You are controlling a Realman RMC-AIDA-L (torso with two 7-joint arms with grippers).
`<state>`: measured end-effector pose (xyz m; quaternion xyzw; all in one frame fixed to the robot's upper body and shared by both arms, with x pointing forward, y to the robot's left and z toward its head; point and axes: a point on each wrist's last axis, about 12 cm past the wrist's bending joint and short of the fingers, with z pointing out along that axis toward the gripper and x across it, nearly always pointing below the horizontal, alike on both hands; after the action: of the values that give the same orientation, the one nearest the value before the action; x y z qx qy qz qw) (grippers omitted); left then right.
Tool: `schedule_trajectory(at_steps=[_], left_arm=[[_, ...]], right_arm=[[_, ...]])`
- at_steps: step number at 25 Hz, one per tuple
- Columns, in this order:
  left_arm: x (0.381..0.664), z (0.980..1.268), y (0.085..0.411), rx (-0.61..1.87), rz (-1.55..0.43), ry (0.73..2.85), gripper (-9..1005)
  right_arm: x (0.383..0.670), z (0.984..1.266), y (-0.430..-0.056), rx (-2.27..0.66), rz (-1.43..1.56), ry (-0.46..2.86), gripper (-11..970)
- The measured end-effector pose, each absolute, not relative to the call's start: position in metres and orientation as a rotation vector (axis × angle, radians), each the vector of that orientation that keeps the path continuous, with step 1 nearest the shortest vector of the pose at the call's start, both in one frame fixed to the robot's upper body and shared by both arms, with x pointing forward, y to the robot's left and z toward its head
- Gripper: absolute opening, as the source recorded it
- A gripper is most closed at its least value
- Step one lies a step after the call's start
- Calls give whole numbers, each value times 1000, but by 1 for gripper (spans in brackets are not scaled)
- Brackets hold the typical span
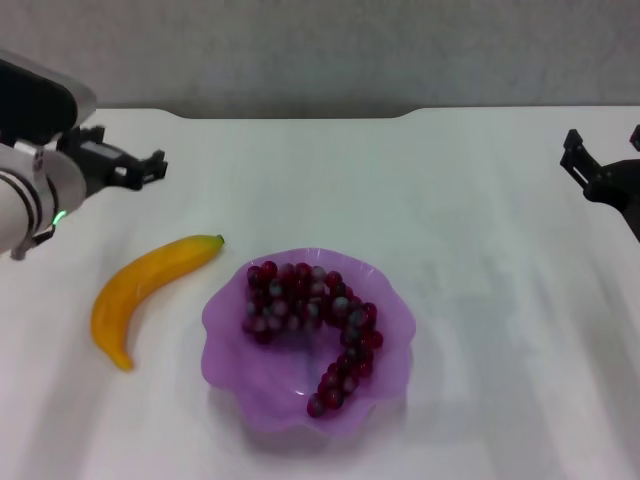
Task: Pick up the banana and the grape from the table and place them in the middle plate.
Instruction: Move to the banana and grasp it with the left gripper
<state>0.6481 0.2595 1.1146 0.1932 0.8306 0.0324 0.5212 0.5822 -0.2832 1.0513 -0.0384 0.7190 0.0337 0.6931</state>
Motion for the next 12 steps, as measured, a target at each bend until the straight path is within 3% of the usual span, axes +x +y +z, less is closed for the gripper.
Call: schedule_trajectory(at_steps=[7, 12], left_arm=[[641, 1106, 276, 609, 204, 2102, 864], [633, 1094, 268, 716, 156, 2244, 864]], right_arm=[[582, 1050, -283, -86, 75, 1615, 883], [583, 1051, -283, -87, 76, 1614, 883]])
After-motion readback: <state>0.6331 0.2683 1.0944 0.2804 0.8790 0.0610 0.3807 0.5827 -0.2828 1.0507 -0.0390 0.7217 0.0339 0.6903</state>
